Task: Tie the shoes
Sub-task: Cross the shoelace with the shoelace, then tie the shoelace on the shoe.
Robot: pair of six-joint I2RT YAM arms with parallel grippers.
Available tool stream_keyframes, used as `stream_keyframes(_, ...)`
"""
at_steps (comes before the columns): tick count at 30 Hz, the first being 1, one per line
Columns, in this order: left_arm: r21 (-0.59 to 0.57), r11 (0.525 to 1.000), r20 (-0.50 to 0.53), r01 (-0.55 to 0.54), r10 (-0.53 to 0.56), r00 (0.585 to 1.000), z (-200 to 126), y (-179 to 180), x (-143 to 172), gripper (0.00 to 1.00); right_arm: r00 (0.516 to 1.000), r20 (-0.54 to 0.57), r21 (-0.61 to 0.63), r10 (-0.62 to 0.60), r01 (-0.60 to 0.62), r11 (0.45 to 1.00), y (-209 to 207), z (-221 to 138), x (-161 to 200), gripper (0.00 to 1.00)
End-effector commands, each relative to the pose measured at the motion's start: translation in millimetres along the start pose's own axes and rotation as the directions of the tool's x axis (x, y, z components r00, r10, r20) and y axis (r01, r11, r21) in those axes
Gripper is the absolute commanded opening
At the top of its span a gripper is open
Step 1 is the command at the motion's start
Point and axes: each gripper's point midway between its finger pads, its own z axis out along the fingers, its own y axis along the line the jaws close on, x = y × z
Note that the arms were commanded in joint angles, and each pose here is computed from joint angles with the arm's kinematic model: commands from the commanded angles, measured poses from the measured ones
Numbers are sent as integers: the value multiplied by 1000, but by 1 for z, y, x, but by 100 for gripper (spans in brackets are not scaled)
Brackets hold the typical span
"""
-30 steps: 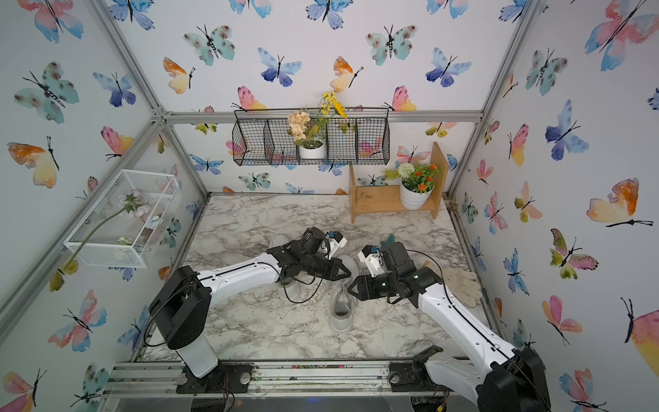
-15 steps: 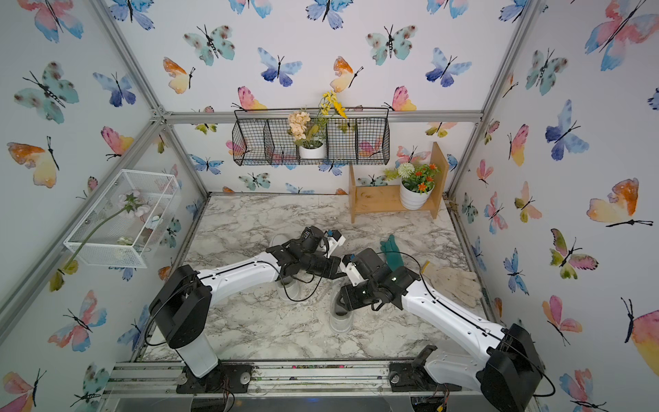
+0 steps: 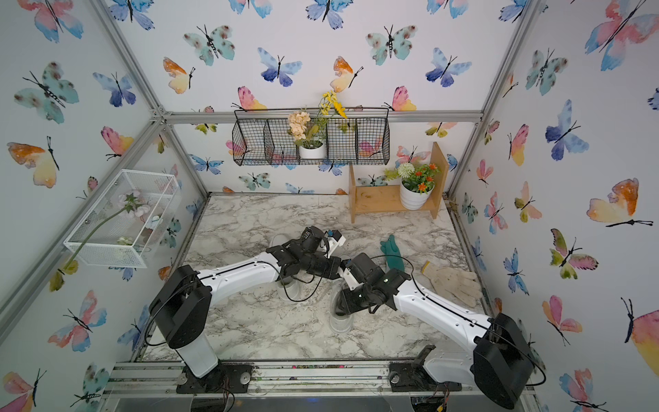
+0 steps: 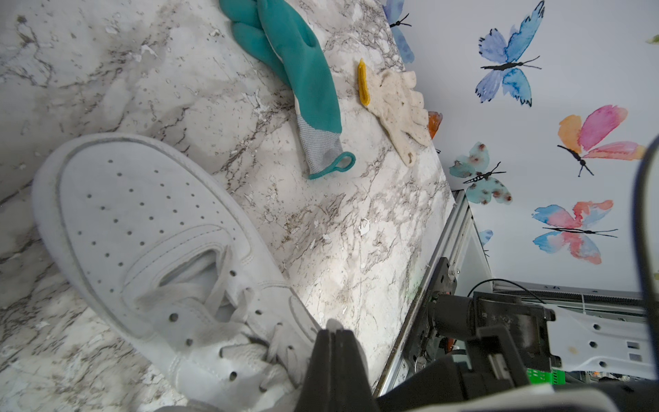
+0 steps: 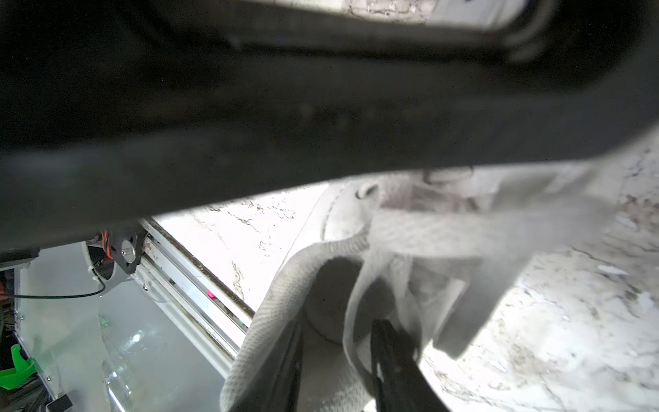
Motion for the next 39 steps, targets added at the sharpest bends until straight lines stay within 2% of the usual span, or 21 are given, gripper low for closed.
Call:
stream_keyframes(1, 1, 1000, 3, -5, 5, 1000, -1, -1, 1, 0, 1000, -15, 60, -5, 6, 998, -12, 7, 6, 27)
stream_keyframes(5, -17, 1000, 13, 0, 1, 1000, -6, 2, 1, 0, 1000, 23, 124, -19, 16, 992, -19, -7, -1, 6)
stream_keyframes(7, -37, 999, 21, 4, -3, 1000, -10, 6, 1, 0, 998, 61, 148, -35, 26, 989, -19, -19, -9, 3)
stream_keyframes(22, -136, 990, 73, 47, -37, 997, -38, 30, 9, 0, 947, 300, 236, -115, 43, 971, -25, -74, -61, 3)
stream_keyframes(39, -199, 976, 116, 91, -69, 991, -57, 52, 14, 0, 932, 362, 244, -7, -88, 966, -81, -85, -66, 2)
